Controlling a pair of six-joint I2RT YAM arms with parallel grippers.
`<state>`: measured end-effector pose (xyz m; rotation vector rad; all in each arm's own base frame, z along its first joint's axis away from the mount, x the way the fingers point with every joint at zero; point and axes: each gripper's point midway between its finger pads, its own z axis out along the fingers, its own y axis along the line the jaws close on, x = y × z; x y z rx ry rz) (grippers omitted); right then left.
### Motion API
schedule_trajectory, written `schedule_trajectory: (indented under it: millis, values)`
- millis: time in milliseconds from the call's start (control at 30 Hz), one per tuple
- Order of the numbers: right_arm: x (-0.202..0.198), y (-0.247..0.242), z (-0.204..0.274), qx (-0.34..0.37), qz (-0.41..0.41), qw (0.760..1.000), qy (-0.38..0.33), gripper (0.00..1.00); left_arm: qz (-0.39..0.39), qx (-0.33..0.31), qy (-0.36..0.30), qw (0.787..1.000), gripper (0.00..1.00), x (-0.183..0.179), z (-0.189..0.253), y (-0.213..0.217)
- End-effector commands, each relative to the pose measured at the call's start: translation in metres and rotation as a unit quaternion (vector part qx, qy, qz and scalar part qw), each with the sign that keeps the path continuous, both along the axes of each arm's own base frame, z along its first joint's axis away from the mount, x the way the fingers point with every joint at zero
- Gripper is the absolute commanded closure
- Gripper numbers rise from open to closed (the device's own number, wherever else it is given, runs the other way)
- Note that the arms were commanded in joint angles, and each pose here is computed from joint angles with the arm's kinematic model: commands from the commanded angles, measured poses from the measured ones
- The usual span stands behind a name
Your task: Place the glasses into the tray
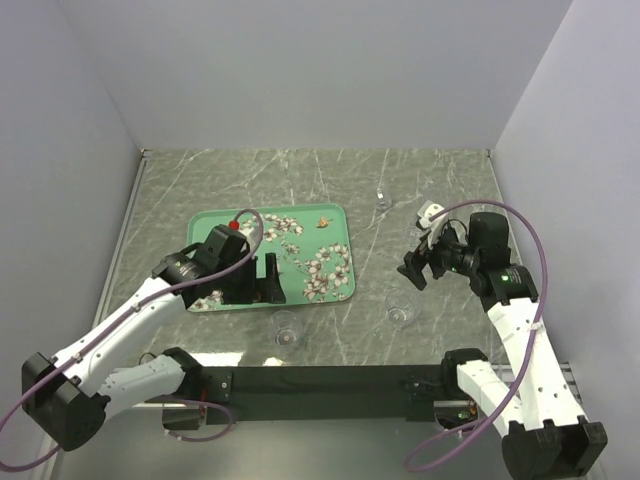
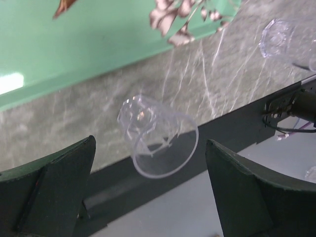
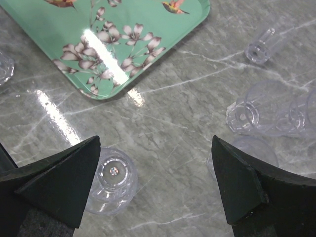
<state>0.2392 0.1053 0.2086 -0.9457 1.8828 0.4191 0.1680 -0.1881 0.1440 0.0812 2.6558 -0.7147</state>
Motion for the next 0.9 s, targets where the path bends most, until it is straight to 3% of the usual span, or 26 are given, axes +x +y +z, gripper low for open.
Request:
schedule_trajectory:
  millis: [0, 233, 600, 800, 867]
  values:
    - [0.001, -0.004, 0.001, -0.004, -0.009, 1.000, -0.016, 0.00, 0.026, 0.003, 0.022, 0.999, 0.01, -0.015, 0.012, 0.009]
    - [0.003, -0.007, -0.004, 0.001, -0.022, 1.000, -0.018, 0.00, 0.056, 0.017, 0.066, 0.996, 0.02, -0.030, 0.003, 0.015]
    - [0.008, -0.012, -0.006, -0.015, -0.028, 0.999, -0.018, 0.00, 0.039, 0.071, 0.108, 0.991, 0.05, -0.047, -0.017, 0.008]
    - [0.007, -0.012, -0.007, -0.011, -0.031, 0.999, -0.019, 0.00, 0.034, 0.134, 0.121, 0.983, 0.21, -0.052, -0.036, 0.007]
    - [0.006, -0.012, -0.007, -0.010, -0.031, 0.999, -0.018, 0.00, 0.037, 0.155, 0.121, 0.980, 0.38, -0.050, -0.044, 0.005]
